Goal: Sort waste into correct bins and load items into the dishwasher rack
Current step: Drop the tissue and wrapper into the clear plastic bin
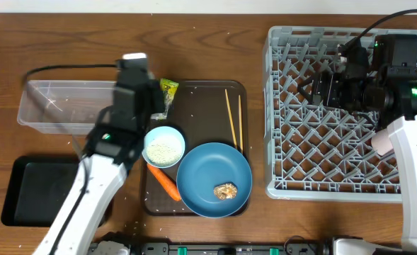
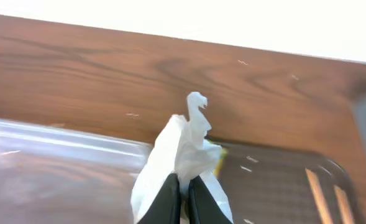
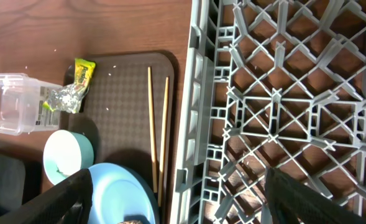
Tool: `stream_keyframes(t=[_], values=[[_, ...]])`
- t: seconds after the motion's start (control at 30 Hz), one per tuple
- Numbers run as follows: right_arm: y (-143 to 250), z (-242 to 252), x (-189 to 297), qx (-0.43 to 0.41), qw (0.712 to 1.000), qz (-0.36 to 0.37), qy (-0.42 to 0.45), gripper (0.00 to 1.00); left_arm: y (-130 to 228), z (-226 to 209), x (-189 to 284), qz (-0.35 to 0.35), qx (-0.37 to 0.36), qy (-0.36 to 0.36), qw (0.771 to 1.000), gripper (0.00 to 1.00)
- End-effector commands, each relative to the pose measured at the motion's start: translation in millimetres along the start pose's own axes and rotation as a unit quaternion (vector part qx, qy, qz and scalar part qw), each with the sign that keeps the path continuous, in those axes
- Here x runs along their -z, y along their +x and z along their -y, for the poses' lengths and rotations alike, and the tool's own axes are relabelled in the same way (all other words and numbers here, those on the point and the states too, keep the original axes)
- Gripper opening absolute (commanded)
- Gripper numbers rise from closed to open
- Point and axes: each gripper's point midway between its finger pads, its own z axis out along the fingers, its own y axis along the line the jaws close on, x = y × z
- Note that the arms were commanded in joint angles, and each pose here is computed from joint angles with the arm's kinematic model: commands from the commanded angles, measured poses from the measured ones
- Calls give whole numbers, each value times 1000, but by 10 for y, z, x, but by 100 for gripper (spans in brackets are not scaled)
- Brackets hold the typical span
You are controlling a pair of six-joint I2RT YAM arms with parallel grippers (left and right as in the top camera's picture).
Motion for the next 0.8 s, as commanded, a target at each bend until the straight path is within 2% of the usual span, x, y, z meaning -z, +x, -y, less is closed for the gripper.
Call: stream_keyframes(t=[0.0,0.13,0.23,0.27,0.3,0.33,0.37,0.47,0.53,0.6,0.77], values=[[-12,-35,-12,10,1000,2,-3,82,-87,-585,-37,9,17,-112,994,6],[-9,-35,-12,10,1000,1,-4,82,107,-994,-277,-31,34,-163,986,6],[16,-36,-12,8,1000,-4,-4,82,264,-1123,-441,-61,40,-172,982,6],[21,-35,-12,7,1000,-5,-4,82,293,-1120,-471,-67,41,-167,983,17],[22,-35,-12,8,1000,-5,-4,82,301,-1098,-479,-69,41,-161,984,53],[22,-36,-12,7,1000,-5,-4,82,285,-1063,-475,-67,43,-151,985,72],[21,-36,-12,7,1000,-5,-4,82,259,-996,-468,-66,45,-133,988,77],[19,-35,-12,8,1000,-5,-4,82,145,-622,-430,-61,52,-36,996,76],[17,-36,-12,8,1000,-4,-4,83,131,-280,-409,-65,39,47,996,66],[12,-36,-12,8,1000,-3,-4,83,200,-11,-420,-75,-5,99,992,64],[8,-38,-12,9,1000,-2,-5,84,654,436,-647,-118,-152,147,970,65]])
